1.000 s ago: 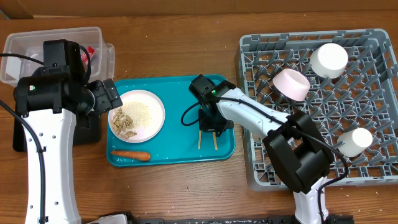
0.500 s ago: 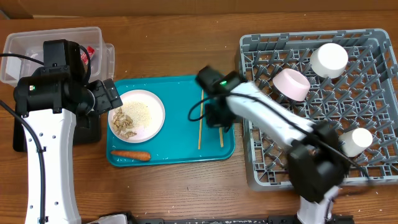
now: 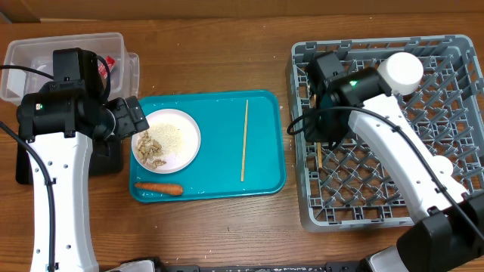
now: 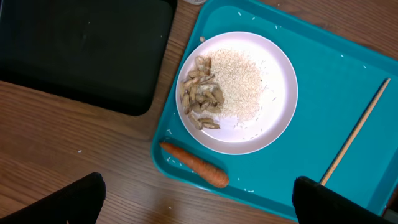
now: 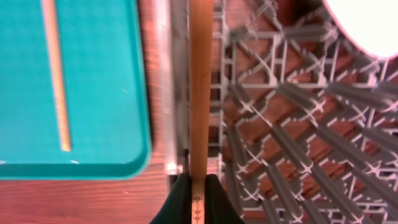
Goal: Sort waste into correct bins and load items into the dishwasher
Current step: 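Carry the chopstick to the rack's left edge and release it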
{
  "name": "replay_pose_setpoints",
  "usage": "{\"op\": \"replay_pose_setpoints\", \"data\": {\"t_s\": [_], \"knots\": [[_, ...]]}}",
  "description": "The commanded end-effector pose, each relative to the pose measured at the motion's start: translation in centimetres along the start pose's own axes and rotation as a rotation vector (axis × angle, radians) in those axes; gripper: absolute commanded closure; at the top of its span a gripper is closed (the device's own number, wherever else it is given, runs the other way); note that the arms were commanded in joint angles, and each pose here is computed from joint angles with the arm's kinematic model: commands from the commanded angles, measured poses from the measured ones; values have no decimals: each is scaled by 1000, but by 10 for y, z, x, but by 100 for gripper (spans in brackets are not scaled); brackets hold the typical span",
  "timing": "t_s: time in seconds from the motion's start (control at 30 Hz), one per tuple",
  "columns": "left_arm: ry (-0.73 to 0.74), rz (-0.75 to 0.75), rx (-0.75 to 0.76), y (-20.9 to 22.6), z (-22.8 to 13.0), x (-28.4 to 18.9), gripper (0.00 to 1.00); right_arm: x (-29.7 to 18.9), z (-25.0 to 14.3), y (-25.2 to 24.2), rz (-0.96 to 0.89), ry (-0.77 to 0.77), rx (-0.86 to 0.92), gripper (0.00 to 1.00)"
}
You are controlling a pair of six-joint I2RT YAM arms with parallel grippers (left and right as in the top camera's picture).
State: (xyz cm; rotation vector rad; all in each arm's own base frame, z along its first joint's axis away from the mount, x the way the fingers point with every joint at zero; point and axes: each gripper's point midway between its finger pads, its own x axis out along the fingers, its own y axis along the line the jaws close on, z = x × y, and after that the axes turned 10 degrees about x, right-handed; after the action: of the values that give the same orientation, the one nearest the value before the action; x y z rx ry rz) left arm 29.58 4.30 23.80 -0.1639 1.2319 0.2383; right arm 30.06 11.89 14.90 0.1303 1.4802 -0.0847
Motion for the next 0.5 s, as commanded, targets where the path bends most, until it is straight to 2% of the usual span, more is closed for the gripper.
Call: {"op": "replay_pose_setpoints", "data": {"t_s": [0.0,0.13,0.23,0.47], "knots": [[12,-2,-18,1,-1,3,2,26,-13,-9,-37,56,-26,96],[12,-2,-18,1,-1,3,2,42,-17,-11,-40,63,-40,96],[12,-1,-18,1,-2,3,2,44,-14,-9,-34,51,-40,92],[12,-1,-18,1,-2,3,2,35,-6,-5,-17,22,-40,60]]}}
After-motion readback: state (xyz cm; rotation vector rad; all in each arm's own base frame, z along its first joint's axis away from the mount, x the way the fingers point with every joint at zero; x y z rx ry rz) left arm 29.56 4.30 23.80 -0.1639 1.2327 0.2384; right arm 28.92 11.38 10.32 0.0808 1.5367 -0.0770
